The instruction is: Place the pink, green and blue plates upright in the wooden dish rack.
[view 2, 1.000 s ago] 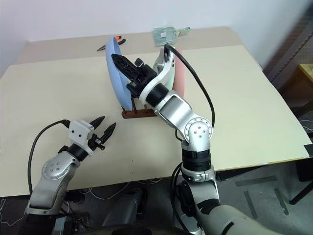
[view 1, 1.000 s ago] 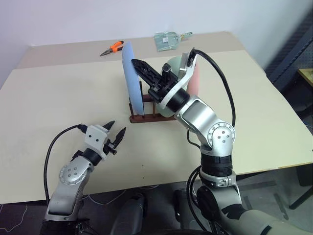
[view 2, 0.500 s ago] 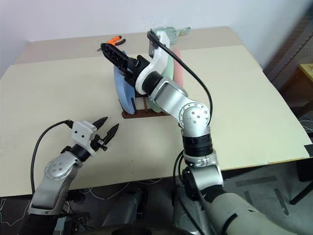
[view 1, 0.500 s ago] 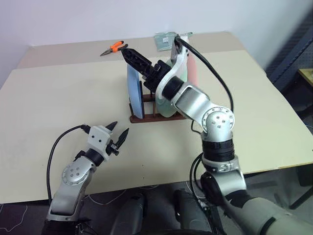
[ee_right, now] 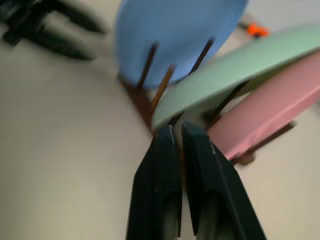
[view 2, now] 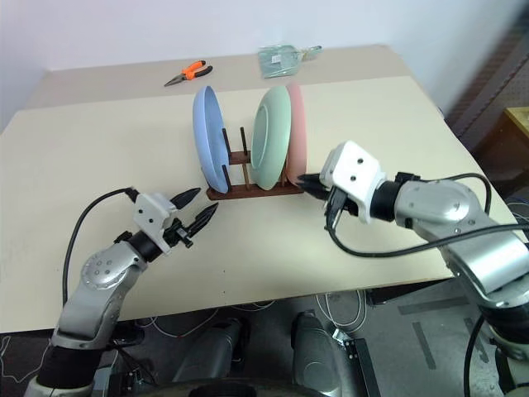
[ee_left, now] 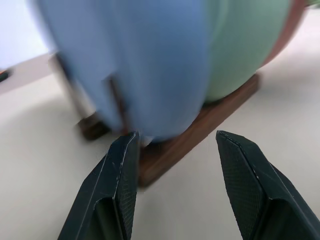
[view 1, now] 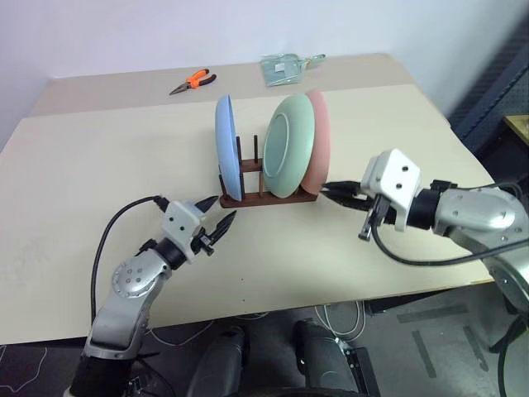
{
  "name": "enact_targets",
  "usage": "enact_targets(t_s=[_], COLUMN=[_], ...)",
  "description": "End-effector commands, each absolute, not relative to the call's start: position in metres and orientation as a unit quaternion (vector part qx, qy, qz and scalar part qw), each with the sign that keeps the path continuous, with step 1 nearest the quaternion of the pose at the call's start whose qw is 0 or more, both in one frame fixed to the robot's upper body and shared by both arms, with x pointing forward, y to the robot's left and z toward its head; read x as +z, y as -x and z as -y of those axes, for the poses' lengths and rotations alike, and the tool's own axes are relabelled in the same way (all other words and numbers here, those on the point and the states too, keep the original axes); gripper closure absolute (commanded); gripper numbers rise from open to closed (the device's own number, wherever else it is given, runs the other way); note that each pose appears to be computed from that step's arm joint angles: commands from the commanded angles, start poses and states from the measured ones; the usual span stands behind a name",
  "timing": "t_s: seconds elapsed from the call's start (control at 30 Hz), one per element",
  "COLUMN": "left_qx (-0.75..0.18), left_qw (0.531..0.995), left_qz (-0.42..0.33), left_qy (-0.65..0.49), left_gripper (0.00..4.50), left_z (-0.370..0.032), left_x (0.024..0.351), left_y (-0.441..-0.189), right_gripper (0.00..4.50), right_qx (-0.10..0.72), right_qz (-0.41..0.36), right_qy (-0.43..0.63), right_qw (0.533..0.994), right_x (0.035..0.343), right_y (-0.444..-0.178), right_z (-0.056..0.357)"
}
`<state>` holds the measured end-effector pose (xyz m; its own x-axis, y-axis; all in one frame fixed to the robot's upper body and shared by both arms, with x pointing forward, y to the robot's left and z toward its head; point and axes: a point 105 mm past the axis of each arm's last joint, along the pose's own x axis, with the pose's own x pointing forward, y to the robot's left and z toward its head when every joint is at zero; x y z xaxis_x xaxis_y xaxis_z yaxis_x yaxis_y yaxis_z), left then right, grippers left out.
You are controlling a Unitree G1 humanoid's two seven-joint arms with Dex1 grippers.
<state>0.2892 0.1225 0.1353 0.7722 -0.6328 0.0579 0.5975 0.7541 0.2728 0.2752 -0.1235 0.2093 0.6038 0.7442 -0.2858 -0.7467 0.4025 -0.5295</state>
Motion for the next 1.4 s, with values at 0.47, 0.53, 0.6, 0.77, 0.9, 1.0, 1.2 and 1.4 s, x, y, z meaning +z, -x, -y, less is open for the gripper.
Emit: enact_targets(t_s=[0.47,0.53,0.6,0.77,0.9,1.0,1.2,1.4], left_qx=[-0.408,-0.407,-0.406,-0.405,-0.405,-0.403,-0.358,-0.267], left_qw=[0.904,0.905,0.905,0.906,0.906,0.907,0.924,0.947], left_qz=[0.075,0.074,0.073,0.072,0.069,0.067,0.030,-0.042], left_qy=[-0.099,-0.100,-0.100,-0.100,-0.100,-0.101,-0.133,-0.172], left_gripper=[2.04,2.04,2.04,2.04,2.04,2.04,2.04,2.04], left_z=[-0.095,-0.095,-0.095,-0.094,-0.094,-0.095,-0.127,-0.203], left_x=[0.145,0.144,0.143,0.141,0.139,0.138,0.123,0.092], left_y=[-0.269,-0.269,-0.269,-0.268,-0.268,-0.267,-0.272,-0.269], right_gripper=[4.44,4.44,4.44,4.44,4.44,4.44,4.44,4.44], right_qx=[0.379,0.387,0.396,0.412,0.418,0.419,0.449,0.367], right_qz=[0.059,0.070,0.081,0.102,0.102,0.093,0.014,-0.044], right_qy=[0.346,0.340,0.336,0.332,0.335,0.338,0.329,0.262], right_qw=[0.856,0.854,0.850,0.842,0.838,0.837,0.831,0.892], right_x=[0.210,0.214,0.218,0.227,0.228,0.224,0.193,0.159], right_y=[-0.308,-0.308,-0.305,-0.301,-0.299,-0.299,-0.283,-0.301], right_z=[0.101,0.096,0.090,0.078,0.076,0.079,0.110,0.176])
